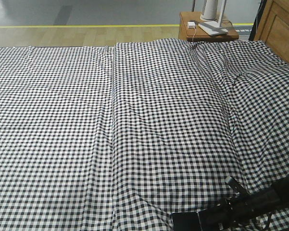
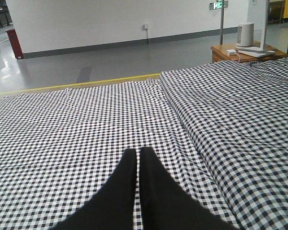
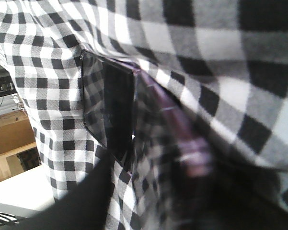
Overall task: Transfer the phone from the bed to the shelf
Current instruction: 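Close the right gripper on the black phone's edge, then lift the phone with the right gripper up off the bed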
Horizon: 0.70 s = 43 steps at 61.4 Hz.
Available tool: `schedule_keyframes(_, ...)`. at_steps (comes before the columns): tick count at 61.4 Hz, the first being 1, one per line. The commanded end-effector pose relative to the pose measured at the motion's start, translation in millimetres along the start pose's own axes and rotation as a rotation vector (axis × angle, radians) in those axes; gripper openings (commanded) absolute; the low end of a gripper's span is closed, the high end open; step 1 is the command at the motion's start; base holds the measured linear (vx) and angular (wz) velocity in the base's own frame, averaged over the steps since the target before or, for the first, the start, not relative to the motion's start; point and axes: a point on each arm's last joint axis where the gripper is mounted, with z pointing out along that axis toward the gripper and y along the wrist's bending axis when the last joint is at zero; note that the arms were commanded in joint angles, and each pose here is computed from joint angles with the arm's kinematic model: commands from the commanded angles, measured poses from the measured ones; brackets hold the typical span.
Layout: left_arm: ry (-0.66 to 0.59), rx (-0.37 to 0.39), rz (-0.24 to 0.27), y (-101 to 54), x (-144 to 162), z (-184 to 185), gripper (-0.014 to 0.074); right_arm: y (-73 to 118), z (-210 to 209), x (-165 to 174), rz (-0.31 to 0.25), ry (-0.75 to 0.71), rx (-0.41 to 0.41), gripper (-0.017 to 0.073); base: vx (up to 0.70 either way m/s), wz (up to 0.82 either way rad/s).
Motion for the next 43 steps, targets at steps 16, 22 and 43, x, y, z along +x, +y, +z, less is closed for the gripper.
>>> schedule_keyframes(16, -0.107, -0.003, -0.009, 1.0, -15.4, -3.1, 0.0001, 31.7, -16.8, -10.8, -0.104, -0.054, -0.23, -0.001, 0.0, 0.0)
schedule_keyframes(22, -0.107, -0.003, -0.009, 1.0, -15.4, -3.1, 0.0001, 38.4, -19.7, -10.6, -0.116, -0.057, -0.283, -0.0008, 0.0, 0.0)
schedule_keyframes(43, -0.107, -0.003, -0.009, 1.0, -15.4, -3.1, 0.0001, 83.8, -52.1, -1.8, -0.179, -0.068, -0.256, -0.0007, 0.0, 0.0)
